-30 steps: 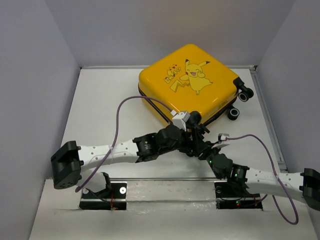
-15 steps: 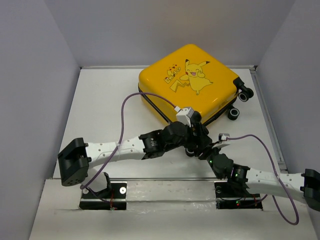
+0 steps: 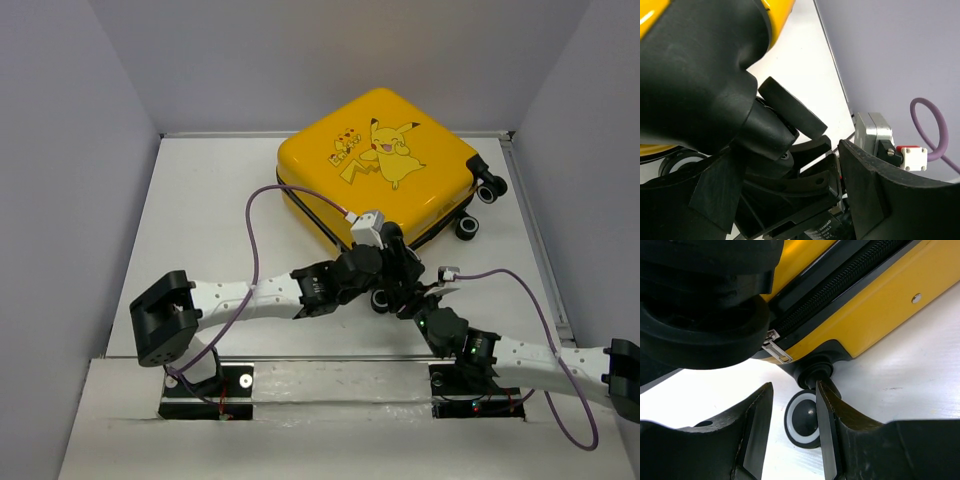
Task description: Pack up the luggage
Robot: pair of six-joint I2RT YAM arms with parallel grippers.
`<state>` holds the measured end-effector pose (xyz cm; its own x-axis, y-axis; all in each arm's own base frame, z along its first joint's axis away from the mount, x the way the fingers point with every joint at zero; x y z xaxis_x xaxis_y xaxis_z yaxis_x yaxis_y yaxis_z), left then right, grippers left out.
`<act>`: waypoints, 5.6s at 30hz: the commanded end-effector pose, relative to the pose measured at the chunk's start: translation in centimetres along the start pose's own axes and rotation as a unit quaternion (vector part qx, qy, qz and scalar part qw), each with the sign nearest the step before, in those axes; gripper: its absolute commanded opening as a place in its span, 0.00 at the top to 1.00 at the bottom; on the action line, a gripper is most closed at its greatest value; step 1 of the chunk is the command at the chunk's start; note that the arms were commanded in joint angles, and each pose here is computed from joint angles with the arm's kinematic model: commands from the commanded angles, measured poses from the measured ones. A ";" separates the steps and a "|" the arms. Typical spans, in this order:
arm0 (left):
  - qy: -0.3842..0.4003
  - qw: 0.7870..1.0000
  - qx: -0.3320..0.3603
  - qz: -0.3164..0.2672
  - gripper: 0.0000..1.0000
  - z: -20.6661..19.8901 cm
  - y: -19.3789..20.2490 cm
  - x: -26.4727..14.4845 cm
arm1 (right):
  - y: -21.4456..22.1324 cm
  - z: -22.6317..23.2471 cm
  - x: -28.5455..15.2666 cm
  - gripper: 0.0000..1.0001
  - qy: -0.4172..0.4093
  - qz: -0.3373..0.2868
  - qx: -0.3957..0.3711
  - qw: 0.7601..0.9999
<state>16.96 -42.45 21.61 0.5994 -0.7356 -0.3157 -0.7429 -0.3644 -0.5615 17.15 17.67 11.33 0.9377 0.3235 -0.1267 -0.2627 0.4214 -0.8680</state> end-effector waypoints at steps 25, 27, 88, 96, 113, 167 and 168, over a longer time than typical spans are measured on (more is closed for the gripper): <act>0.092 0.971 -0.162 -0.148 0.56 -5.7 -5.6 1.3 | -1.4 -1.4 -0.4 0.78 -0.011 -0.070 -0.014 0.997; 0.096 0.971 -0.162 -0.150 0.61 -5.8 -5.7 1.2 | -1.5 -1.2 -0.4 0.78 -0.013 -0.071 -0.020 0.997; 0.193 0.940 -0.192 -0.205 0.94 -7.7 -8.5 -3.4 | -2.5 -1.8 1.9 0.51 -0.030 -0.072 -0.039 0.996; 0.189 0.941 -0.183 -0.212 0.94 -7.7 -8.8 -3.9 | -1.2 -0.9 2.2 0.54 -0.063 -0.059 -0.021 0.996; 0.208 0.943 -0.176 -0.190 0.94 -9.3 -7.6 -4.1 | -2.1 0.0 4.5 0.74 -0.043 -0.096 -0.033 0.994; 0.177 0.947 -0.205 -0.176 0.69 -1.1 -6.6 -7.8 | 1.1 4.8 -2.0 0.12 -0.041 0.091 -0.017 0.995; 0.174 0.948 -0.202 -0.173 0.61 -0.7 -6.5 -7.8 | 0.5 4.6 -2.0 0.11 -0.038 0.082 -0.017 0.996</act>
<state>17.12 -35.87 22.15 0.7509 -0.6567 -0.0701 -0.6413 -0.6995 -0.3153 13.85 24.68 15.25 0.8169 0.5669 -0.1058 -0.3937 0.4142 -0.8206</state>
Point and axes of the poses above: each gripper's point midway between its finger pads, its own x axis out along the fingers, its own z axis along the line the jaws close on, y = z × x, the point moved 3 cm from there along -x, back along the fingers, and after that the axes turned 5 degrees about -x, right-handed, at the moved point
